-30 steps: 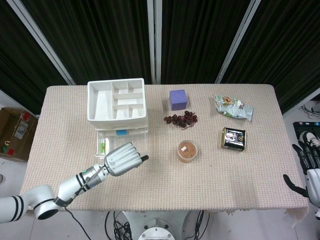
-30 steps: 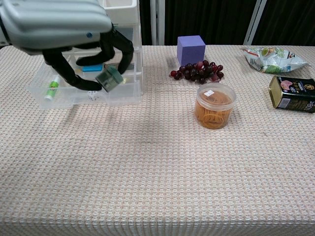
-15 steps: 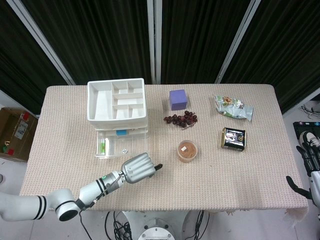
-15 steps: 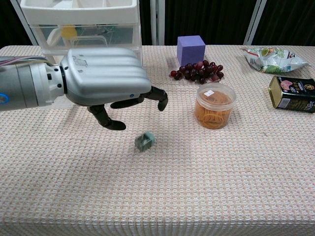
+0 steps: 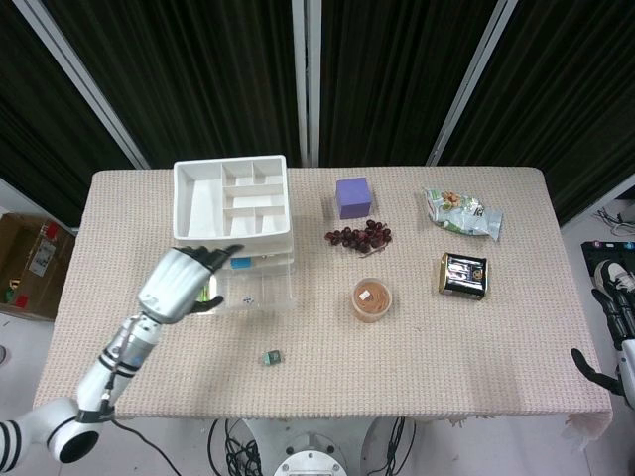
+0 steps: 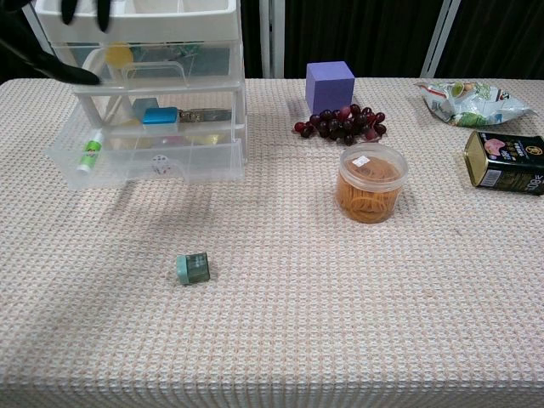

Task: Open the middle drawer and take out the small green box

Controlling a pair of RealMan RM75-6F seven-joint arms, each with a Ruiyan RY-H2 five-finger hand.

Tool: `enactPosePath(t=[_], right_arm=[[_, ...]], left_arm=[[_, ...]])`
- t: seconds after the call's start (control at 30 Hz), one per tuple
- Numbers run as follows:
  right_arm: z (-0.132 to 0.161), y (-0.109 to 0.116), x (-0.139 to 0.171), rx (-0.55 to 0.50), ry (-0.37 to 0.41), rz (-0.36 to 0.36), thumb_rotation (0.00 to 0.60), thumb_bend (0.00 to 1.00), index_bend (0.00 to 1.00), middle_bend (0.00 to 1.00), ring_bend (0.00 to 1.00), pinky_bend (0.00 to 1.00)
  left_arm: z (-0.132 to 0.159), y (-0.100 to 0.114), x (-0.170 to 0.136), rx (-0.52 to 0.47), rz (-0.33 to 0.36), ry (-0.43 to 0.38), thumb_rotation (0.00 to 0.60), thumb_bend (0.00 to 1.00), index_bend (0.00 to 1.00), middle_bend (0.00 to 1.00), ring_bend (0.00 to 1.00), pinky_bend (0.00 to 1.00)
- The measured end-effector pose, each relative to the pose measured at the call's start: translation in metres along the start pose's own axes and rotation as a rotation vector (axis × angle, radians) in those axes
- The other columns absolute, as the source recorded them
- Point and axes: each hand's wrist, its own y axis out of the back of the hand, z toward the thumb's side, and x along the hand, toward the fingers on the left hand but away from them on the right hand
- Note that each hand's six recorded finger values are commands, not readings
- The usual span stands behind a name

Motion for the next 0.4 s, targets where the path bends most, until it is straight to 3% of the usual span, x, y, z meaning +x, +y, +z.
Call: enactPosePath(t=[0.1, 0.2, 0.27, 0.4], right_arm=[[0.0, -0.001, 0.0, -0.004, 0.009, 0.002, 0.6, 0.2, 0.0, 0.02, 0.0, 0.0], [0.001, -0.002, 0.002, -0.008, 0.013, 0.002, 0.6, 0.2, 0.0, 0.02, 0.0, 0.0], [0.002, -0.003, 0.004, -0.014, 0.017, 0.001, 0.6, 0.2, 0.0, 0.02, 0.0, 0.0], [0.005, -0.008, 0.006, -0.021, 0.022, 0.006, 0.6, 0.21, 0.0, 0.02, 0.0, 0.0]], left_arm=[[-0.065, 0.003, -0.032, -0.053, -0.008, 0.21, 0.6, 0.03, 0.21, 0.29, 0.31, 0.32], [-0.122, 0.0, -0.077, -0.046, -0.04, 0.39, 0.6, 0.03, 0.2, 0.26, 0.28, 0.28], [-0.145, -0.004, -0.106, -0.057, -0.064, 0.47, 0.6, 0.03, 0.2, 0.26, 0.28, 0.28], [-0.16, -0.013, -0.151, -0.086, -0.09, 0.559, 0.6, 0.03, 0.19, 0.26, 0.28, 0.28]])
